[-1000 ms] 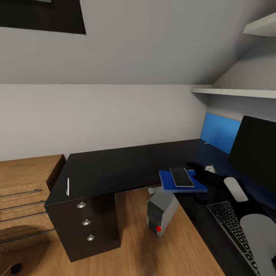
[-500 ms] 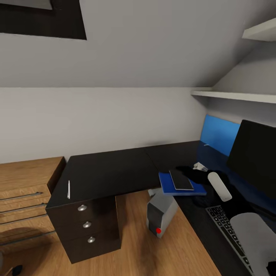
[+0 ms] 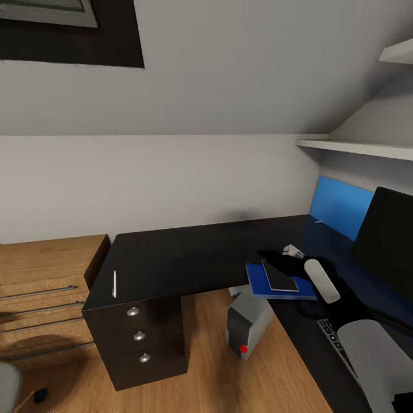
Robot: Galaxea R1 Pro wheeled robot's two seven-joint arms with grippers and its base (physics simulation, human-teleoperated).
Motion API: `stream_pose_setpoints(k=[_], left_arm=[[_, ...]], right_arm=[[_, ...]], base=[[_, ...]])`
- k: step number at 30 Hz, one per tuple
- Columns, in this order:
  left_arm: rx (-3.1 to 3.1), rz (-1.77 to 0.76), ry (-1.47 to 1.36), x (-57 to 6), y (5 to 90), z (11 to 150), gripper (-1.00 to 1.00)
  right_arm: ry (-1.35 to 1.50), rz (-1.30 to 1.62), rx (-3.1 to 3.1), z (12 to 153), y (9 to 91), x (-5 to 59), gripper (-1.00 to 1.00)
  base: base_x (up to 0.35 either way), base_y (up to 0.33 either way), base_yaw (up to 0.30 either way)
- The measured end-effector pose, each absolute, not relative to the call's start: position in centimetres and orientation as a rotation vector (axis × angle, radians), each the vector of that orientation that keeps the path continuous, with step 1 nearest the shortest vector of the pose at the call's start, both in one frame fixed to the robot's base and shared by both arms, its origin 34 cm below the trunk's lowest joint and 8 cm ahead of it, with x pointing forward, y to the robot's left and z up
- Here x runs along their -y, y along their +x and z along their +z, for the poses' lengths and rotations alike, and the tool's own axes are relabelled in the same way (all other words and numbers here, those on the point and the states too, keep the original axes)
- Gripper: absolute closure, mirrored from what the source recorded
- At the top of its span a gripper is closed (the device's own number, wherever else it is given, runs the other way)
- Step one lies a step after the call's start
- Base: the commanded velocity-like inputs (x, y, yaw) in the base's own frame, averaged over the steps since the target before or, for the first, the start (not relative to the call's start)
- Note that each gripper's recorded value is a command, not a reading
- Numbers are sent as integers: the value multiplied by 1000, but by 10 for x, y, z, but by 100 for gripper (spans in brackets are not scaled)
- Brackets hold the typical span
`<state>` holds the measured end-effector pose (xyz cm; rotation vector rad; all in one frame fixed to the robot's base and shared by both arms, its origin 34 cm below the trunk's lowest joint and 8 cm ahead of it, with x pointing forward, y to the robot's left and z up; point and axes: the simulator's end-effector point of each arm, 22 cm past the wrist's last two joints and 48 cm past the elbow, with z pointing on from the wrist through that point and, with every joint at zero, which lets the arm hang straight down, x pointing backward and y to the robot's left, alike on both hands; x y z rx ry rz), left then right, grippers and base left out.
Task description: In the bedroom, organize the workspace by keeping the computer under the desk, ensuring the monitor is on the desk, placing the keyboard on the desk next to the monitor, placing the mouse on the desk next to the keyboard, moving the folder from the swivel chair onto the desk next to the mouse, stacking the notebook on top of the folder with the pen on top of the notebook, and positioning the swivel chair next to the desk.
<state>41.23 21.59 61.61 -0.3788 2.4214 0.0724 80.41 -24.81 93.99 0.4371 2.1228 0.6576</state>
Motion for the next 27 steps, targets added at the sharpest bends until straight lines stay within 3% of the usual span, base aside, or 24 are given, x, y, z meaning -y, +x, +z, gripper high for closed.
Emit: stream_pose_setpoints(k=[19, 27], left_arm=[[-2446, 87, -378, -219, 404, 609, -100], [-2448, 97, -378, -223, 403, 608, -100]], right_arm=[[70, 525, -2233, 902, 783, 144, -100], [-53, 242, -2228, 896, 785, 117, -100]], base=[[0, 0, 272], [0, 0, 251]])
